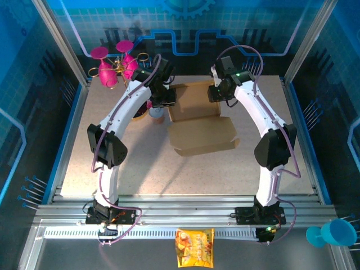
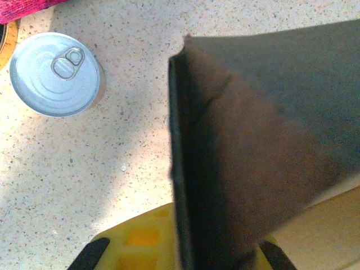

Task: Fold the paper box

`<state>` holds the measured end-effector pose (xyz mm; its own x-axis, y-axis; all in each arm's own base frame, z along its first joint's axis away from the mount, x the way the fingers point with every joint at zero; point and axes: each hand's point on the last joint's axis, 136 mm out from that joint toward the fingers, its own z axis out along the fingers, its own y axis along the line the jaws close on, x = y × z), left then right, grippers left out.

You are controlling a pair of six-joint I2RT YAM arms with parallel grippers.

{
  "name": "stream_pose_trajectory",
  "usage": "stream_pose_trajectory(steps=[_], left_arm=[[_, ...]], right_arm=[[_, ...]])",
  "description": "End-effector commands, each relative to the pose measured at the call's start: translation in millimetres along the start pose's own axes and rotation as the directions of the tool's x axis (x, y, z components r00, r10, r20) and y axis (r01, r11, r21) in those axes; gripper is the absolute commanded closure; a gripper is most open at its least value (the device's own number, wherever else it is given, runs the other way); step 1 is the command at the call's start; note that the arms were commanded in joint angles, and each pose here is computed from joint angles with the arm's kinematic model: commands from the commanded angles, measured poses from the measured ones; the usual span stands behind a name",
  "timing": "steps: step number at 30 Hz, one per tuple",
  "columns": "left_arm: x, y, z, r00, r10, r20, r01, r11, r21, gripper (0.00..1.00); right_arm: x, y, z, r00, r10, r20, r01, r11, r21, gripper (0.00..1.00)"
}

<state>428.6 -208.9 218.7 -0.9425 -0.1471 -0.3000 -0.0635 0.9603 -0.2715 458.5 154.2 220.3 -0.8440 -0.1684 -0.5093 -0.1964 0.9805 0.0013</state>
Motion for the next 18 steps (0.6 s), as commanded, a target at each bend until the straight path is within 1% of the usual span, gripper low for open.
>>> stream_pose_trajectory(steps=[1, 2, 5, 10, 15, 18], left_arm=[[-0.2, -3.8, -1.4, 1.000, 0.016, -0.017, -0.016, 1.000, 0.022, 1.00], [-0.6, -4.0, -2.2, 1.000, 0.016, -0.014, -0.016, 1.000, 0.023, 1.00], [-0.6, -4.4, -2.3, 1.000, 0.016, -0.015, -0.016, 1.000, 0.025, 1.00], [0.8, -4.5, -1.9, 1.000, 0.015, -0.023, -0.014, 0.999, 0.029, 1.00], [1.9, -3.3, -2.7, 1.000, 0.015, -0.024, -0.015, 1.000, 0.021, 1.00], [2.7, 0.1, -1.3, 1.000, 0.014, -0.028, -0.014, 1.000, 0.004, 1.00]], right_arm=[[-5.3, -5.3, -13.9, 0.999, -0.001, 0.049, -0.002, 0.999, 0.048, 0.67], [-4.5, -6.5, -12.2, 0.999, 0.004, 0.046, -0.007, 0.998, 0.055, 0.70], [-5.4, -7.0, -9.5, 0.998, 0.013, 0.056, -0.017, 0.998, 0.068, 0.72], [-9.0, -8.8, -3.5, 0.998, 0.031, 0.058, -0.037, 0.993, 0.112, 0.82], [-3.3, -21.0, -5.6, 0.999, 0.038, 0.020, -0.042, 0.966, 0.257, 0.93], [2.1, -27.3, -8.8, 1.000, 0.028, -0.006, -0.024, 0.941, 0.336, 0.95]])
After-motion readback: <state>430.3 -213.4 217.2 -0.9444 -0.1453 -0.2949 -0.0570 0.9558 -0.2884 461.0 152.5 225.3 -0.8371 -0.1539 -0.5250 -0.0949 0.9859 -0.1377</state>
